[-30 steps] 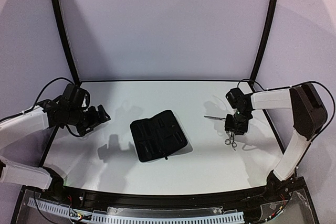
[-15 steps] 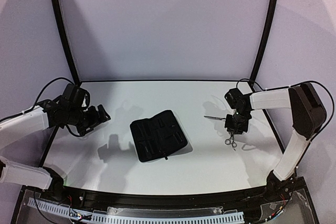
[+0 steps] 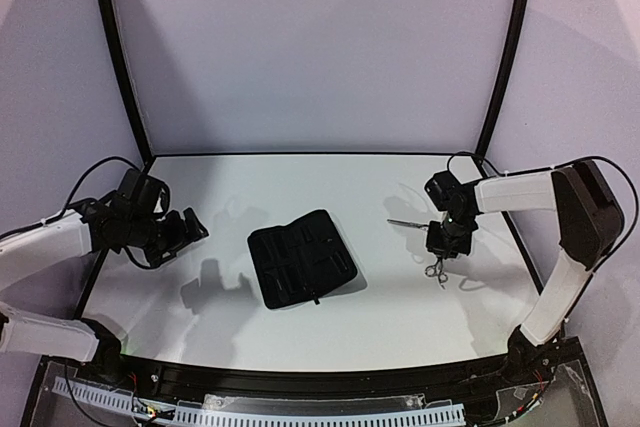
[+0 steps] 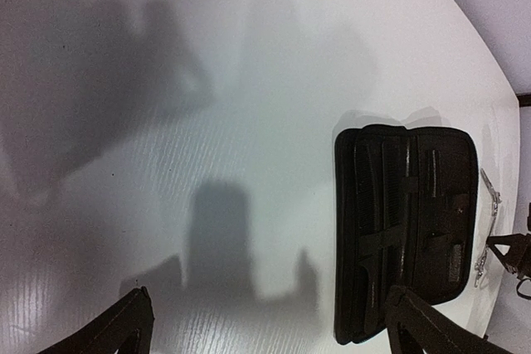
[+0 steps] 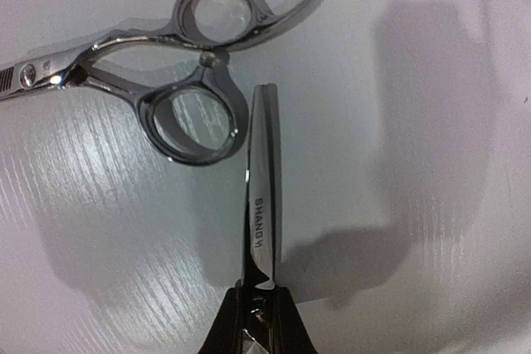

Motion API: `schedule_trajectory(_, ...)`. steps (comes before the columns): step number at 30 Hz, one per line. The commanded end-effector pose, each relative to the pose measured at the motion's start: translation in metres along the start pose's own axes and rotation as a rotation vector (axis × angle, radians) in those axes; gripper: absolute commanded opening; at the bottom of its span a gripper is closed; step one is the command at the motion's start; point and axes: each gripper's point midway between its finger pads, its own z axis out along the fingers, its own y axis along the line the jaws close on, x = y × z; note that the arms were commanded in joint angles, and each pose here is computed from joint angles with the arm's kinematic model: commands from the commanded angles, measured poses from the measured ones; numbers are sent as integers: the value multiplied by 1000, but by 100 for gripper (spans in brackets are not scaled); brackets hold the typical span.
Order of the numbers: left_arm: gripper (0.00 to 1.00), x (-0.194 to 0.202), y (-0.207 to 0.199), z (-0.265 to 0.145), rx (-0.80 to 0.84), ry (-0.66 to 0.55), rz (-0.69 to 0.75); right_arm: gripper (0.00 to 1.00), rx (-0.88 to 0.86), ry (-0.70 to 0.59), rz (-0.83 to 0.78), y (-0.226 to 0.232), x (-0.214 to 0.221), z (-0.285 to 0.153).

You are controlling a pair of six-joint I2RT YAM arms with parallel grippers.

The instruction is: Sort the hair-cutting tools

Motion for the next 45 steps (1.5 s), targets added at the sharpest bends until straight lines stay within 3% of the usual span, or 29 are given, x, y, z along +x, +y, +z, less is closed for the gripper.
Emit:
schedule_trajectory(1, 99, 1, -2, -8, 30, -21, -13, 0, 17, 113, -10, -15, 44, 3)
schedule_trajectory(8, 99, -1, -5, -11, 40, -27, -13, 0, 19, 51, -24, -27, 56, -26)
schedule_trajectory(14, 99, -1, -16, -9, 88, -11, -7, 0, -57, -112, -177, -10, 36, -55)
schedule_trajectory(20, 99, 1, -36, -11, 178, 24, 8, 0, -160, -283, -358, 32, 17, -91)
schedule_trajectory(27, 99, 7, -103, -23, 476, 137, 33, 0, -386, -475, -735, 127, 26, -160)
schedule_trajectory(35, 99, 26, -181, -34, 712, 257, 122, 0, -624, -478, -1046, 225, 85, -206)
schedule_trajectory(40, 98, 36, -217, -37, 837, 313, 138, 0, -705, -483, -1145, 260, 109, -223)
schedule_trajectory(42, 95, 42, -222, -31, 844, 341, 136, 0, -728, -478, -1141, 268, 111, -227)
schedule_trajectory(45, 82, 49, -229, -25, 851, 366, 141, 0, -730, -478, -1134, 275, 113, -227)
